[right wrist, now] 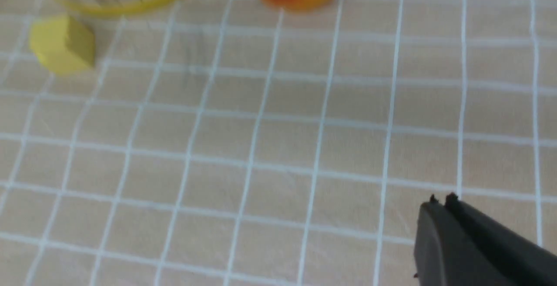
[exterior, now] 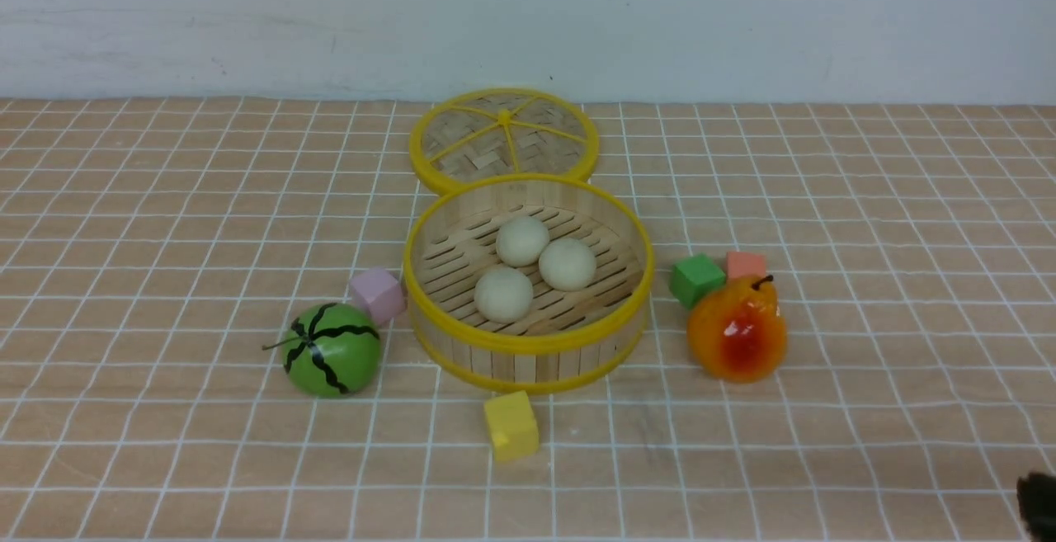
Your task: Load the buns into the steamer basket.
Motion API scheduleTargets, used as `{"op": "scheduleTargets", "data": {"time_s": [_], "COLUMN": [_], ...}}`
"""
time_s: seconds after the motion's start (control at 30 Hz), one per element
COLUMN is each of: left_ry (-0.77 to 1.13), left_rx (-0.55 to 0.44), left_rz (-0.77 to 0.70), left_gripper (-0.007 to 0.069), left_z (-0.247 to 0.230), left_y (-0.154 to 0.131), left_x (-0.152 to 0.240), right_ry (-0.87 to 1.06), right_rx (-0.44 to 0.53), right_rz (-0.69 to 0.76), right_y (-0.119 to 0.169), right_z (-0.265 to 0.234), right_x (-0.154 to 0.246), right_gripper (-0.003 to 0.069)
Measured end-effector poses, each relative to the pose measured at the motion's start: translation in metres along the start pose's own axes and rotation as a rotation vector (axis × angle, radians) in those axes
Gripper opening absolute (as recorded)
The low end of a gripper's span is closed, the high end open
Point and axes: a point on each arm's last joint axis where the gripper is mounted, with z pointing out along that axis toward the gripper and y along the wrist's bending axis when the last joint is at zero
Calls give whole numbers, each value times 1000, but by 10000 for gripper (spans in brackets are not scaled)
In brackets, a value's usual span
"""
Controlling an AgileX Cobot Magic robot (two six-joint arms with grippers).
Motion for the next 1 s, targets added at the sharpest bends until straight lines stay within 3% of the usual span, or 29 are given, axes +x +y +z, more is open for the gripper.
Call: {"op": "scheduleTargets", "data": {"time_s": [0.27,0.43,0.7,1.0], "left_ry": [0,0,0,1], "left_rx": [0,0,0,0], "left_rz": [0,0,0,0], "left_gripper": [238,238,238,238], "left_z": [0,0,0,0], "left_y": [0,0,0,0], "left_x": [0,0,0,0], "right_ry": [-271,-417,-447,-495], "right_rx": [147,226,260,250], "right_rz": [-26,9,52,82], "right_y": [-17,-25,-34,-34], "right_z": [-27,-29,3,4], "right_x": [26,68,118,116], "right_gripper": [-10,-8,-1,8]}}
